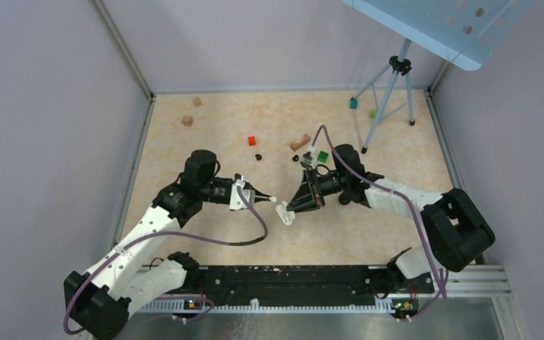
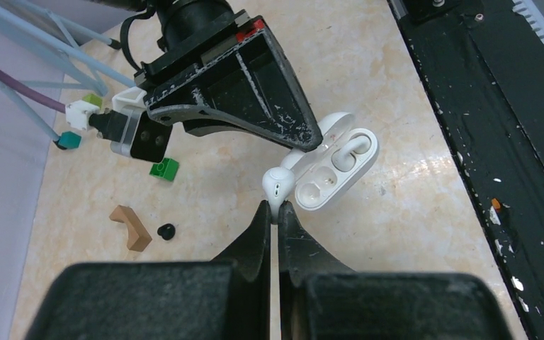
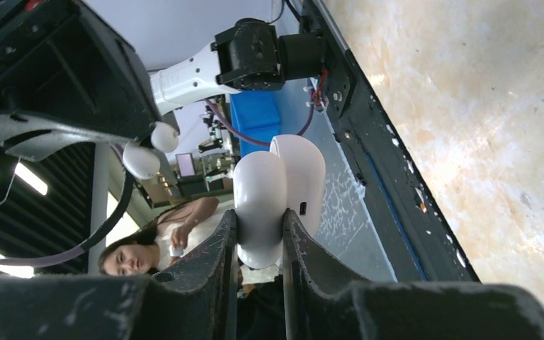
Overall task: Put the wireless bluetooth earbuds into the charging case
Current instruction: Insert the left earbud into the left side groove of the charging case.
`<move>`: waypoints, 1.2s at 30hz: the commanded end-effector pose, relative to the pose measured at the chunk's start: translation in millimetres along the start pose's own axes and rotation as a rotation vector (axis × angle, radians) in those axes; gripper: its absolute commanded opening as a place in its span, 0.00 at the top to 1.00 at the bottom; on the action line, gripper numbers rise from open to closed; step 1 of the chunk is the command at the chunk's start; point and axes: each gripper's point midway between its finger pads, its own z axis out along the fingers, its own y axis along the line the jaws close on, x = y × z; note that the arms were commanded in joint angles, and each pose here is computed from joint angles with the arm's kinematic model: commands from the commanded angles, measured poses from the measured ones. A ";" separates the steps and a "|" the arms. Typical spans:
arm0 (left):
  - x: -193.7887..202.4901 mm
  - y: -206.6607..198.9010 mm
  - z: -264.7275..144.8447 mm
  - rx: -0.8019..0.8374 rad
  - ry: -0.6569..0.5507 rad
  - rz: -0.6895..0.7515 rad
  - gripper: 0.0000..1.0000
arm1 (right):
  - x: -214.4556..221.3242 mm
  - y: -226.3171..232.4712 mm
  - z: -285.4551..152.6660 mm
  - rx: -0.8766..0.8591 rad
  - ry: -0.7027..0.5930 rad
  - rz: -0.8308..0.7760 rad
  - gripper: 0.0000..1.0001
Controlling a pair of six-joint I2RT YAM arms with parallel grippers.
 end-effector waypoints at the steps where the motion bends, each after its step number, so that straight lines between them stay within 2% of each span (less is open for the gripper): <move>1: -14.3 -0.1 -2.0 0.026 0.021 0.091 1.00 | -2.3 11.1 1.5 0.020 0.037 -0.016 1.00; 8: -15.2 -8.5 8.2 0.057 0.053 0.137 1.00 | -6.6 11.7 2.7 0.037 0.043 -0.019 1.00; 25: 18.7 -17.5 23.0 0.066 0.197 0.213 1.00 | 1.6 17.4 8.5 0.017 0.055 -0.028 1.00; 36: 24.5 -26.1 22.4 0.103 0.212 0.217 1.00 | 4.1 14.3 8.9 0.014 0.059 -0.021 1.00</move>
